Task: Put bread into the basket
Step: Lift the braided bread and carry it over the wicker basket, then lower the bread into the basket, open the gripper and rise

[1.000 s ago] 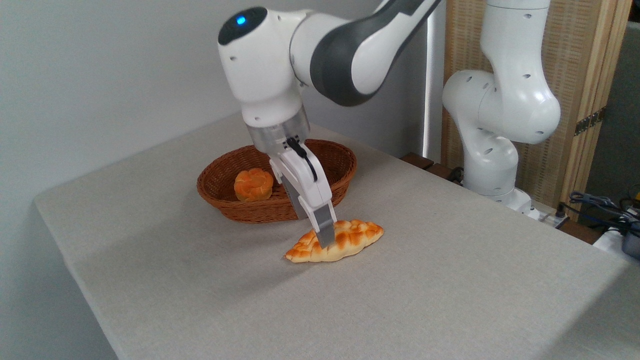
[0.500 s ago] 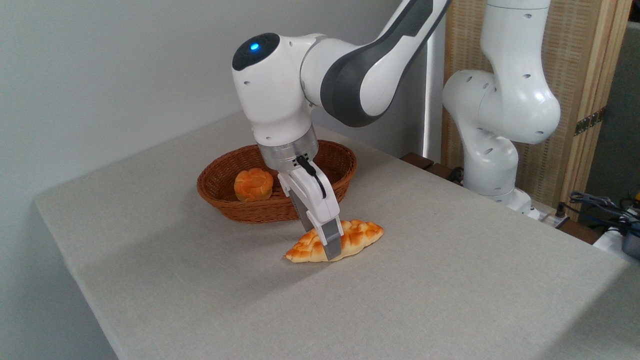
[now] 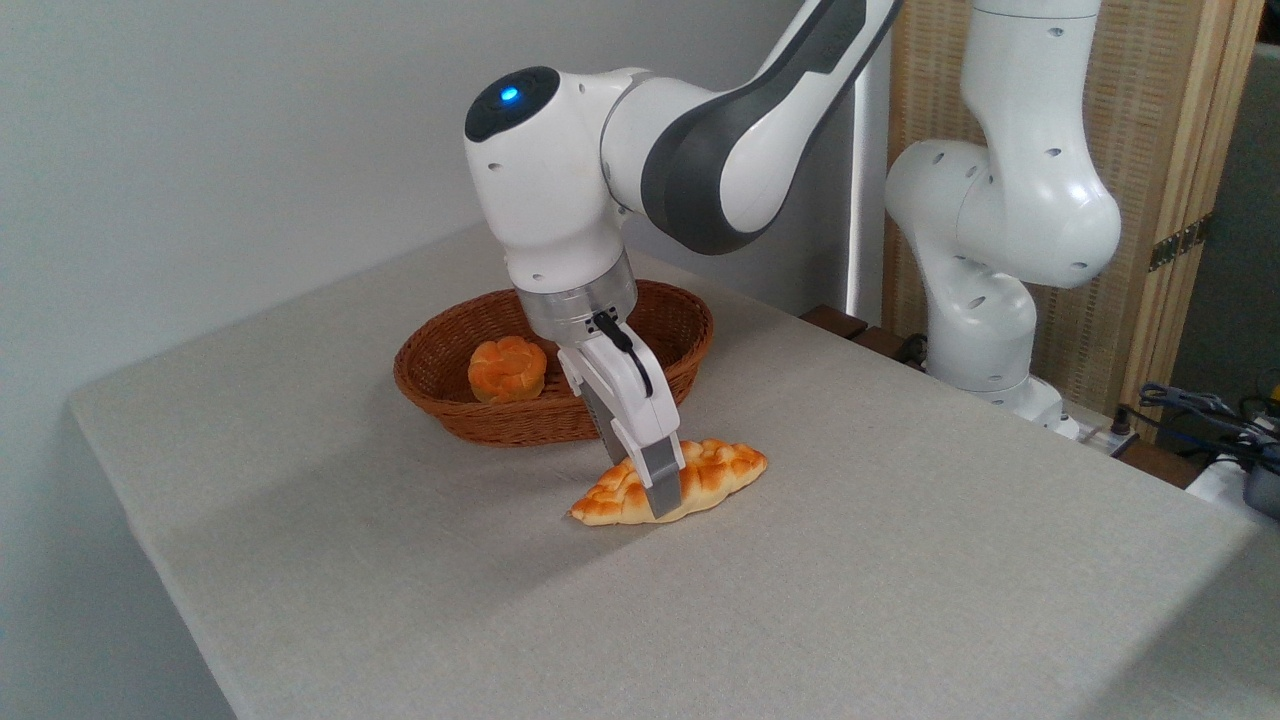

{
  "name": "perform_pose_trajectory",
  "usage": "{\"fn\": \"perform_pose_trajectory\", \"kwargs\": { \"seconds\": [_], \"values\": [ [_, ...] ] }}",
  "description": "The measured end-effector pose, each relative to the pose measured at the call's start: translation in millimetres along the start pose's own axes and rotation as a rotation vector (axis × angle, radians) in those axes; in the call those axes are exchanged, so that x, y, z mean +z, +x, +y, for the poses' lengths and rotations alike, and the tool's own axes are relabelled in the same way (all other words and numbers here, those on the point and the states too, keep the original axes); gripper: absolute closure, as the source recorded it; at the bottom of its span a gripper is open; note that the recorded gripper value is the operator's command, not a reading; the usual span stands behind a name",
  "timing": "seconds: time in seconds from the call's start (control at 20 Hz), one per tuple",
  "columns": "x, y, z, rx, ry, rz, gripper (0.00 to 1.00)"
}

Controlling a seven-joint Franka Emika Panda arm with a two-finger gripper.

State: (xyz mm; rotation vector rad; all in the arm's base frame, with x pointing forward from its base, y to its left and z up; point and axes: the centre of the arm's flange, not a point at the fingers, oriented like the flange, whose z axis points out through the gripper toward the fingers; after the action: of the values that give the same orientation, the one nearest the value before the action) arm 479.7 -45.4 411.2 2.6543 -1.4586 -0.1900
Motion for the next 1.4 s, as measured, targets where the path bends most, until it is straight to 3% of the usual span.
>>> {"fn": "perform_pose_trajectory", "kwargs": {
  "seconds": [0.75, 1.15, 1.4],
  "values": [
    [-3, -1, 0, -0.002, 0.004, 0.004, 0.55],
    [-75, -1, 4, 0.005, 0.113, 0.09, 0.55],
    [-111, 35, 39, 0.05, 0.078, 0.18, 0.55]
  ]
}}
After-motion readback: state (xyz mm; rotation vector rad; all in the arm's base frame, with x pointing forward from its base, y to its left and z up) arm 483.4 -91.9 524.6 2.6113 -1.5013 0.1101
